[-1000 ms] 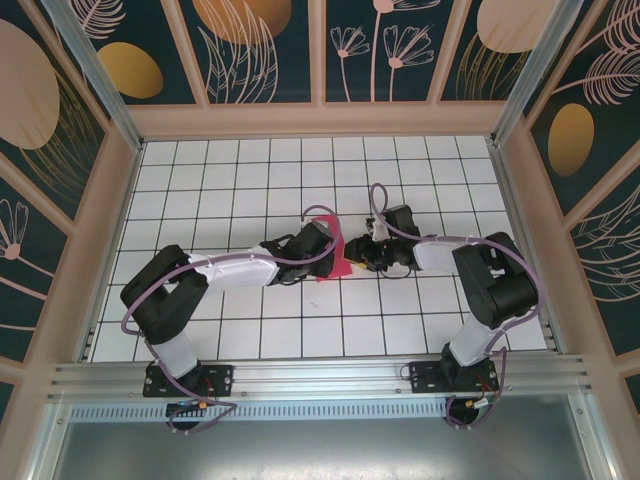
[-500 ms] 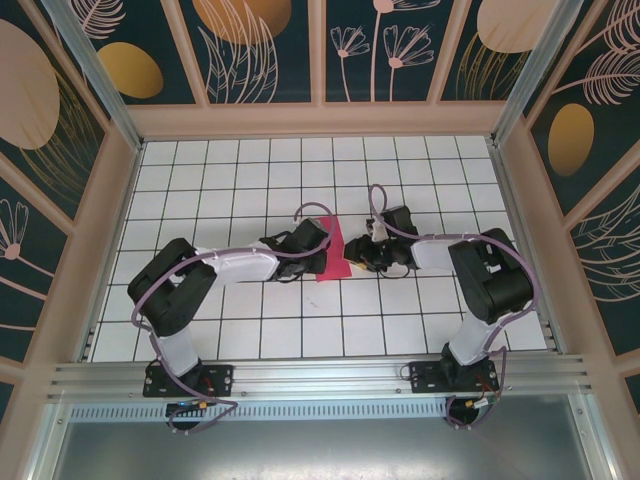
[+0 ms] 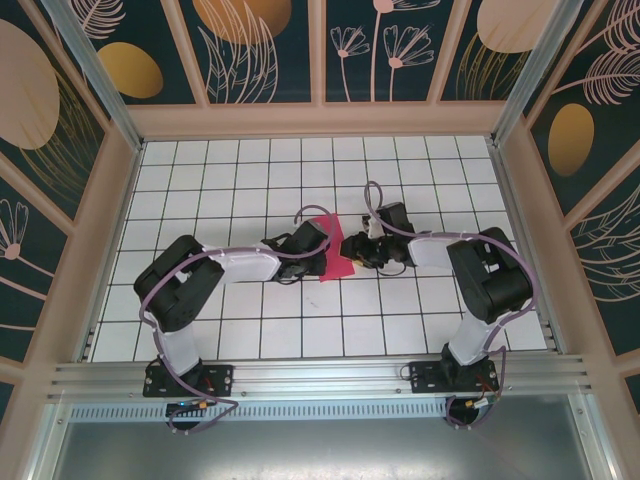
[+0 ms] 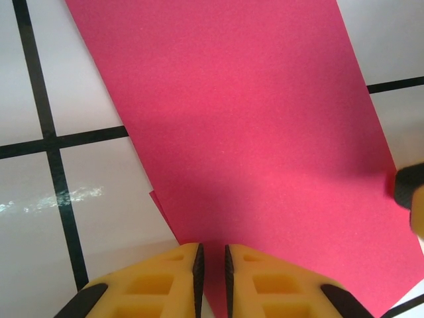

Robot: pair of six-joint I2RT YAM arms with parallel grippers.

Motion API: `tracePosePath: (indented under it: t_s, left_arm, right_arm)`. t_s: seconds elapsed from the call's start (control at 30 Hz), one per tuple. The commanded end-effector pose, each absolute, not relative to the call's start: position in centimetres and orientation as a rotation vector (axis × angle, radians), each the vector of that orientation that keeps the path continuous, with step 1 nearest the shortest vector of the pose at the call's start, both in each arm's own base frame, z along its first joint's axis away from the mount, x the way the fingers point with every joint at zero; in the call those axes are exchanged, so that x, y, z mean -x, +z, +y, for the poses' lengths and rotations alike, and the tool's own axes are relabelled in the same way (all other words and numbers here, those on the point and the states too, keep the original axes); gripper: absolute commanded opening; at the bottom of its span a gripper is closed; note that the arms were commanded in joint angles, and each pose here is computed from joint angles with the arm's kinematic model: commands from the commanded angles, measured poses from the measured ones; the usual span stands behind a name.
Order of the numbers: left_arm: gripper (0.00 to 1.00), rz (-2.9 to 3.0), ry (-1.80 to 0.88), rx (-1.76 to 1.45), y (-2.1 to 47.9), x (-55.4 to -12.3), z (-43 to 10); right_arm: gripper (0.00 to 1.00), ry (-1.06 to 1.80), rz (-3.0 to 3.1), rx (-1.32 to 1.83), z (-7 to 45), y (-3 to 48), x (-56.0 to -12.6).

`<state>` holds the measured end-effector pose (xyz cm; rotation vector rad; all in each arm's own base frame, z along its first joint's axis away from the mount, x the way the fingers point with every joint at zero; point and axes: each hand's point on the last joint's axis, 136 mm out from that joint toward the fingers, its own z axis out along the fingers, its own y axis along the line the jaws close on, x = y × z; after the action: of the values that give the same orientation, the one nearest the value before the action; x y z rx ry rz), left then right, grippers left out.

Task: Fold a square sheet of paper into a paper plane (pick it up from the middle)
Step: Third fold the triangle at the center of the table.

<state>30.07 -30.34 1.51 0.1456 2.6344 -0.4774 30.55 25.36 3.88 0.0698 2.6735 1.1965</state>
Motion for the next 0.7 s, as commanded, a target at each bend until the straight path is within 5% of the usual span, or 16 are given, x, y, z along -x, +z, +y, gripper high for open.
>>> tracePosePath:
  t_s: [0.0,0.67]
  left_arm:
    - [0.2,2.677,-0.509,-0.175,1.0,-28.8,-30.2]
    - [0.2,2.685,-0.515,-0.218,0.9,-28.5,-30.4]
  right_arm:
    - [0.42,1.096,2.655,-0.066,24.7,4.8,-32.0]
    - [0.42,1.053,2.707,-0.03,25.6,2.8,-33.7]
